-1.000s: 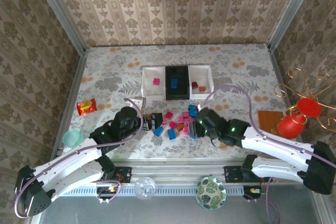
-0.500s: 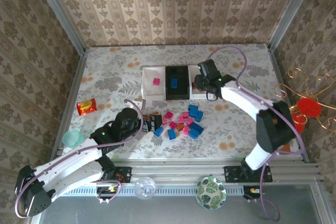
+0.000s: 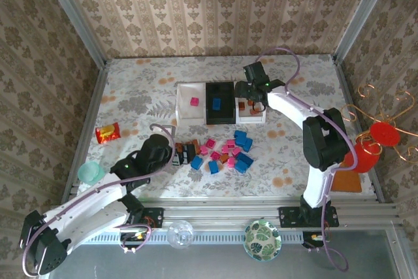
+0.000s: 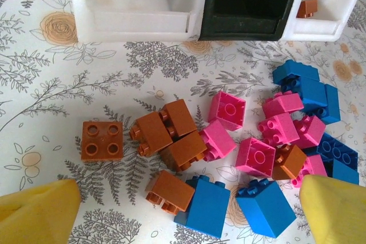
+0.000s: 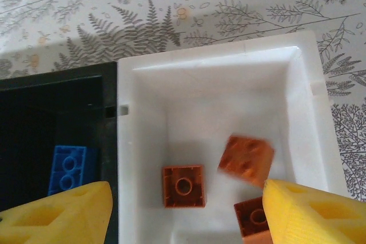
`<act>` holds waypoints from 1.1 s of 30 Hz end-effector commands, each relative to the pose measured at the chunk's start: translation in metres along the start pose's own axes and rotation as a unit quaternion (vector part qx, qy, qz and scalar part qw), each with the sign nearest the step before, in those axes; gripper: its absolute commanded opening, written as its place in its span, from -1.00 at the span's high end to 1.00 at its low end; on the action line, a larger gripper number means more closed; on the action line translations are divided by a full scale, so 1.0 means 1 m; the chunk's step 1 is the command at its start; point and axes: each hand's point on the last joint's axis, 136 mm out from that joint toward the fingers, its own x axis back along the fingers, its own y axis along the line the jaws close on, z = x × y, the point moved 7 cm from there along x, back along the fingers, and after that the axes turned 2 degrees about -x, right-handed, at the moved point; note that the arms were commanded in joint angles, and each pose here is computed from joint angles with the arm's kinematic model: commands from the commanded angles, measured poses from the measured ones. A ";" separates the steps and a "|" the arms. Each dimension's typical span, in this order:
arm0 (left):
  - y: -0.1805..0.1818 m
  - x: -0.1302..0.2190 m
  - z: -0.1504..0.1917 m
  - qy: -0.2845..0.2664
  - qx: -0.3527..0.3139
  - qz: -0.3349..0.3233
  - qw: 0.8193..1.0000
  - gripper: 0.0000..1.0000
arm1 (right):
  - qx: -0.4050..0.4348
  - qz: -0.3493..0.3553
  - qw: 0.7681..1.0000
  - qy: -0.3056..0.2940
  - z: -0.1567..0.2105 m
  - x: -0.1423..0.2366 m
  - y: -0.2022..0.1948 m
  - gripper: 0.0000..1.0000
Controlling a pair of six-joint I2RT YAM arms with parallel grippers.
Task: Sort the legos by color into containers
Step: Place the lego in the container, then pick up the lego from the center of the table.
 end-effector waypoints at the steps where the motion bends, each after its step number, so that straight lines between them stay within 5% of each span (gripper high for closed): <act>1: 0.006 -0.004 0.009 0.035 -0.001 -0.010 0.999 -0.90 | 0.002 -0.041 0.999 -0.016 -0.001 0.037 0.009 -0.44; 14: 0.025 -0.052 0.007 0.103 -0.021 -0.093 0.990 -0.37 | 0.015 -0.094 0.995 -0.035 0.064 0.094 0.006 -0.46; 33: 0.051 -0.086 0.006 0.123 -0.013 -0.140 0.982 0.01 | 0.018 -0.082 0.995 -0.052 0.071 0.108 -0.008 -0.46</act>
